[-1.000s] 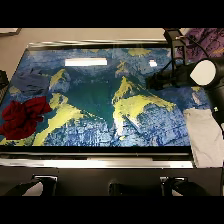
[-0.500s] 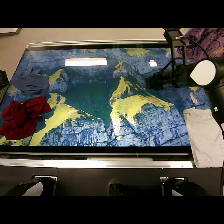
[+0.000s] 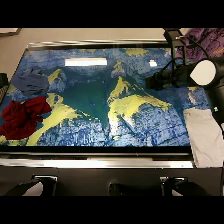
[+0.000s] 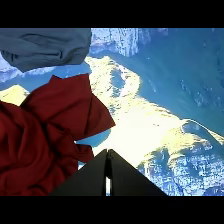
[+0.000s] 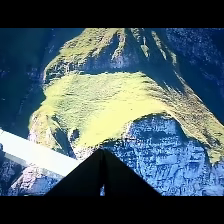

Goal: Fold the clothes and pants, and hang the long-sleeved shirts on hangers.

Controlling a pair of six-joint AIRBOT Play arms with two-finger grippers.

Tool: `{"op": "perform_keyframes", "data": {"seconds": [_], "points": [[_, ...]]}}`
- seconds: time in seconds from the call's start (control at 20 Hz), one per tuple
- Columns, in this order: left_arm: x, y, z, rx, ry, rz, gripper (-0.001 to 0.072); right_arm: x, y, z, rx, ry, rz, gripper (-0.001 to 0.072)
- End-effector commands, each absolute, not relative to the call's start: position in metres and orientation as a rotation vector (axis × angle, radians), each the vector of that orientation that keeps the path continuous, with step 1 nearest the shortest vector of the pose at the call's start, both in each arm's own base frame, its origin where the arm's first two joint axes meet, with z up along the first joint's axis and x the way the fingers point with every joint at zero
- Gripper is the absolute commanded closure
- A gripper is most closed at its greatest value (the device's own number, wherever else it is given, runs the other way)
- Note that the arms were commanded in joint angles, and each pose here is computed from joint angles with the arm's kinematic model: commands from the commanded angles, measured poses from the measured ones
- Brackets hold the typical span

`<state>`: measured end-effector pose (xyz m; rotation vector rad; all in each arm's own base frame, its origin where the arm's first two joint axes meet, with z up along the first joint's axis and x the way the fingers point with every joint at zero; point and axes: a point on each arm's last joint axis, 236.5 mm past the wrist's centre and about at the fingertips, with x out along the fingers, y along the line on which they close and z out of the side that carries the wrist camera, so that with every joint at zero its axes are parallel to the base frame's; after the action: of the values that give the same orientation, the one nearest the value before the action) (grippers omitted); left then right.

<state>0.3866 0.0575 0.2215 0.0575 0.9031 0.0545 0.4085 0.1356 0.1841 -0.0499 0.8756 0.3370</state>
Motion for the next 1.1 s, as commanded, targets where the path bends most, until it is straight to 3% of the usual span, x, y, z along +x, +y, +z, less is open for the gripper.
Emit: {"op": "perform_keyframes", "data": {"seconds": [0.0, 0.2, 0.3, 0.45, 0.75, 1.05], "points": [[0.388, 0.058, 0.222, 0.084, 0.899, 0.042, 0.069, 0.408, 0.136, 0.185, -0.05, 0.875, 0.338, 0.0687], [0.388, 0.053, 0.222, 0.05, 0.898, 0.035, 0.0682, 0.408, 0.136, 0.185, -0.05, 0.875, 0.338, 0.0687], [0.393, 0.063, 0.219, -0.062, 0.892, 0.13, -0.0013, 0.408, 0.136, 0.185, -0.049, 0.874, 0.338, 0.0687], [0.405, 0.115, 0.181, -0.146, 0.944, 0.356, -0.0013, 0.408, 0.136, 0.185, -0.049, 0.875, 0.338, 0.0687], [0.396, 0.203, 0.007, -0.416, 1.199, 0.61, -0.0013, 0.408, 0.137, 0.185, -0.047, 0.875, 0.34, 0.0686], [0.403, 0.225, -0.082, -0.504, 1.263, 0.636, -0.0013, 0.408, 0.137, 0.185, -0.046, 0.876, 0.34, 0.068]]}}
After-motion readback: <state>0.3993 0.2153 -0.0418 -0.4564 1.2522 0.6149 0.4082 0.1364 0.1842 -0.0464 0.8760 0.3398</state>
